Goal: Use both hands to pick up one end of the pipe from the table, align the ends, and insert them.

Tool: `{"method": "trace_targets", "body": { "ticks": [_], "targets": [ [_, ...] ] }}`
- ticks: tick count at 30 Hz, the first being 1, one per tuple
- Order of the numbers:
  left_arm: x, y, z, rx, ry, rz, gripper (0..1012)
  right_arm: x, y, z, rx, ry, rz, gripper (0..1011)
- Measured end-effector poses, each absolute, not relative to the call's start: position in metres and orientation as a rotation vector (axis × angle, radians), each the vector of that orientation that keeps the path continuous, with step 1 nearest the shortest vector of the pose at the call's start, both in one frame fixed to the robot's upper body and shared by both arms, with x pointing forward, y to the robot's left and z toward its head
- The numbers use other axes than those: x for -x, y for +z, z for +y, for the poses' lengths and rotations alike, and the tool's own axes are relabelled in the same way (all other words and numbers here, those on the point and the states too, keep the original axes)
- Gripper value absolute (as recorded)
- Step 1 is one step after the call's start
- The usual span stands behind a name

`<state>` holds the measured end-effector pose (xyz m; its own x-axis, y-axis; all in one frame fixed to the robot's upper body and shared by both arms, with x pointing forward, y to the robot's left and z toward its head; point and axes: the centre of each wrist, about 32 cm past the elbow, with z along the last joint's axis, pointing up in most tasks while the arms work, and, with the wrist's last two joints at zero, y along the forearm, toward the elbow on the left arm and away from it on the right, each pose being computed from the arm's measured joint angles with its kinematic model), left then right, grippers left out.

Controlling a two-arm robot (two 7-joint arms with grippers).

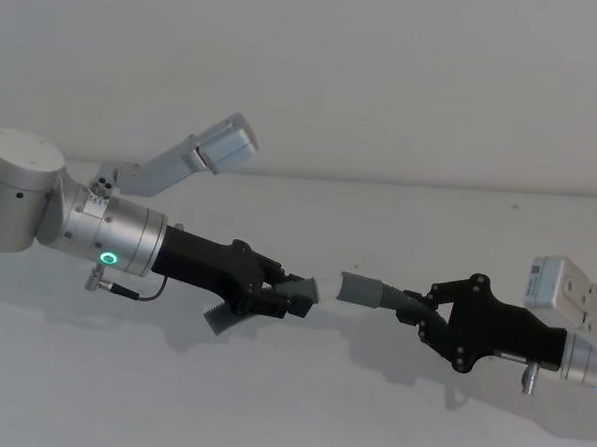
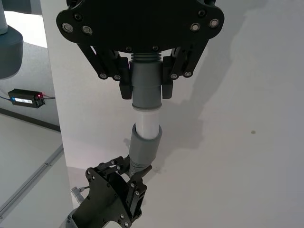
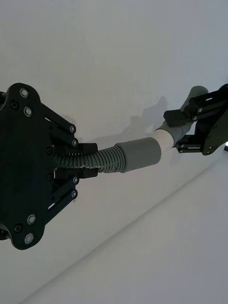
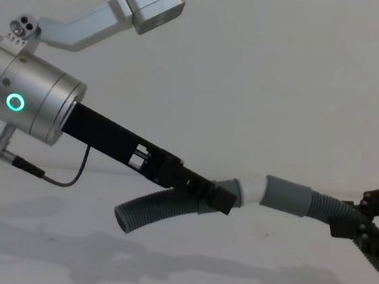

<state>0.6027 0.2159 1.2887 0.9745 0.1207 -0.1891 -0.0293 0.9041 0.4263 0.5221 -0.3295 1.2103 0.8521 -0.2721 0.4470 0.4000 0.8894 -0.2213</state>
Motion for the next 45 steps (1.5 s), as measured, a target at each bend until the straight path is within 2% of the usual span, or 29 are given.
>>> {"method": "trace_targets", "body": {
  "ticks": [45],
  "targets": [
    [-0.6032,1.2880,0.2166,-0.446,0.090,0.228,356,-0.5245,1.2116,-0.3312,0.318,-0.350,-0.429,144]
  ]
}}
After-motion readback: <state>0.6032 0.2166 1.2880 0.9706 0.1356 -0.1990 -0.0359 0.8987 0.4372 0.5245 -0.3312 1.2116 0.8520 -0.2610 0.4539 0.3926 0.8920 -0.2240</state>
